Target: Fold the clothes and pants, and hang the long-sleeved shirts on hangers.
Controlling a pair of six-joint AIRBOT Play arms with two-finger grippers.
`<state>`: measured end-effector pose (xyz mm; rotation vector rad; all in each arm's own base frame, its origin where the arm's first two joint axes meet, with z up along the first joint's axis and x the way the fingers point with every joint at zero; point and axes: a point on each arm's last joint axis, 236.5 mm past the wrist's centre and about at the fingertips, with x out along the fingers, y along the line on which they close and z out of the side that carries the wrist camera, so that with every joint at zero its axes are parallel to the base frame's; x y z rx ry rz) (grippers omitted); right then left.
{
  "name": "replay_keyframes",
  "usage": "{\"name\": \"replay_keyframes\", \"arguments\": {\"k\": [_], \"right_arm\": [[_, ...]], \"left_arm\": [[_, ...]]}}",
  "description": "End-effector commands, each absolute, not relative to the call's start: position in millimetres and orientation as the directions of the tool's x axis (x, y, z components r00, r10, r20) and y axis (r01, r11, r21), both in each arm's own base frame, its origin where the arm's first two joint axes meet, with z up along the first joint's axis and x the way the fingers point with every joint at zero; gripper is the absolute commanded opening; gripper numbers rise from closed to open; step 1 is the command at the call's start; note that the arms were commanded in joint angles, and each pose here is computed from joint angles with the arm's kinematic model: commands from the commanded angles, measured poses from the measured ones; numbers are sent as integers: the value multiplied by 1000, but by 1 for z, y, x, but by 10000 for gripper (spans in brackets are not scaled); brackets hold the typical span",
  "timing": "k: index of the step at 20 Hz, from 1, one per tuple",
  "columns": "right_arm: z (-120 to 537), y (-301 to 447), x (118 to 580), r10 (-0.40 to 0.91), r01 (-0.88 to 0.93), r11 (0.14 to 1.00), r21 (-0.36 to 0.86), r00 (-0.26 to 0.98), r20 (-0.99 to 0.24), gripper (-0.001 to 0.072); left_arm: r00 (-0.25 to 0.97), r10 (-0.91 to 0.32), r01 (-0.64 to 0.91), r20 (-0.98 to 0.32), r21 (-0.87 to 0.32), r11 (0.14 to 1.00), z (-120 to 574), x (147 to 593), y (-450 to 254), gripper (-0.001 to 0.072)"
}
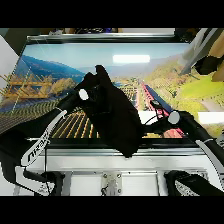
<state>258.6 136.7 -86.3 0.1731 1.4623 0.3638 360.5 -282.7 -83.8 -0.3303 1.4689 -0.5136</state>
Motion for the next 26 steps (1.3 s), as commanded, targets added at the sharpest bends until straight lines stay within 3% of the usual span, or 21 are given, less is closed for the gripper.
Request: {"name": "replay_keyframes", "arguments": {"k": [1,3,4,5,6,7,9,12,14,16,19,23,26], "right_arm": [[-107,159,258,355,-155,926,345,43,-934,710],[-110,162,258,353,-163,926,341,45,-935,710],[-109,162,261,353,-163,926,341,57,-934,627],[-109,162,263,354,-163,926,340,65,-933,411],[-109,163,264,354,-163,926,340,69,-933,211],[-108,163,265,355,-163,926,339,74,-932,104],[-99,164,273,361,-176,924,340,103,-927,18],[-26,160,303,376,-260,913,314,238,-896,18],[66,153,319,402,-324,902,286,383,-832,17],[179,146,321,441,-374,891,259,576,-688,17],[344,134,285,479,-401,874,274,804,-352,17],[482,115,227,469,-460,830,316,882,53,17],[519,106,217,441,-483,789,381,876,195,16]], "left_arm": [[29,-519,144,-854,-511,848,-83,366,-288,673],[27,-519,141,-854,-511,848,-83,366,-286,670],[25,-520,140,-854,-512,847,-83,365,-287,459],[21,-519,140,-854,-512,848,-83,365,-286,147],[23,-519,140,-854,-512,848,-83,365,-286,16],[26,-520,140,-854,-512,848,-82,366,-286,16],[66,-530,132,-846,-519,845,-70,376,-279,16],[265,-575,162,-774,-552,818,22,418,-249,15],[438,-613,252,-657,-565,786,140,433,-224,15],[603,-625,369,-496,-521,770,264,416,-199,16],[776,-609,516,-166,-388,763,427,348,-169,16],[802,-560,595,209,-199,779,555,249,-141,16],[828,-492,539,268,-143,830,572,243,-123,15]]}}
